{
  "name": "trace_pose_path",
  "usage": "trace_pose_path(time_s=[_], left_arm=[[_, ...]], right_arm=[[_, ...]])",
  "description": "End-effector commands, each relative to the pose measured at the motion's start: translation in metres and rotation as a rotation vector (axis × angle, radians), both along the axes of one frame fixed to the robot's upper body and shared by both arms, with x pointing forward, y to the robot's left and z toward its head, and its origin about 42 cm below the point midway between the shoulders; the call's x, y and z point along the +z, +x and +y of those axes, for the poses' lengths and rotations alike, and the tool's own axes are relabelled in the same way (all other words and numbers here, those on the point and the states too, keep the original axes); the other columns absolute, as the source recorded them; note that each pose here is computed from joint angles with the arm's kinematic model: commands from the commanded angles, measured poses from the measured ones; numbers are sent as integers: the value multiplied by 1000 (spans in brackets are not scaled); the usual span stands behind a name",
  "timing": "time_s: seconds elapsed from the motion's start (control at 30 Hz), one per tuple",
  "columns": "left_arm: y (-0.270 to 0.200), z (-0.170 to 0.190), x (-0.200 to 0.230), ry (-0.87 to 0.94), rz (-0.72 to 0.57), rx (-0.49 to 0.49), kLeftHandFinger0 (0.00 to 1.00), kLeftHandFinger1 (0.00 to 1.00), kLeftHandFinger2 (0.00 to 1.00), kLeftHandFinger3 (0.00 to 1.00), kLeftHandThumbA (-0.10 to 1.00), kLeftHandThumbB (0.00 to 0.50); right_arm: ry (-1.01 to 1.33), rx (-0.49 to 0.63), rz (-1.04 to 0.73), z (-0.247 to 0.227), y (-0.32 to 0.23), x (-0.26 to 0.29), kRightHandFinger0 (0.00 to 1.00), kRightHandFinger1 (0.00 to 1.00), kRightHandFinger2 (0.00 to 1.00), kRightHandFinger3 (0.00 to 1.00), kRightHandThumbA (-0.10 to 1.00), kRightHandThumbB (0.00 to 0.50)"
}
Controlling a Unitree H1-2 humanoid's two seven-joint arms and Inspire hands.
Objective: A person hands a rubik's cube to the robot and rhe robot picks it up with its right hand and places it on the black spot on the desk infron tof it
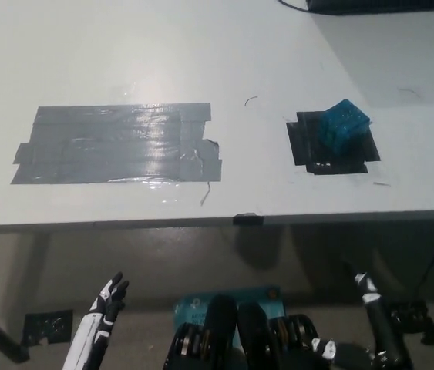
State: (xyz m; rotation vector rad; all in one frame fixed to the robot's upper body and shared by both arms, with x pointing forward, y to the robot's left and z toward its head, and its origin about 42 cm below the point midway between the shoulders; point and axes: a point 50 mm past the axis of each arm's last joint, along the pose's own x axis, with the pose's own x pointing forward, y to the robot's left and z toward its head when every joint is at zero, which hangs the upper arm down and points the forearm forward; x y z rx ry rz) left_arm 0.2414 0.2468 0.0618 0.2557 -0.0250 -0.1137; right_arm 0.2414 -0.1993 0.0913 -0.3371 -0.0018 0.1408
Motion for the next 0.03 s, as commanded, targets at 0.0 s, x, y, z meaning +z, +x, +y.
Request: trace_pose_path(time_s=[0.0], left_arm=[[0, 2, 7, 19, -62, -41, 1000, 1000, 1000, 1000, 1000, 96]], right_arm=[[24, 53, -96, 4, 9, -1, 1000, 1000, 1000, 1000, 1000, 273]])
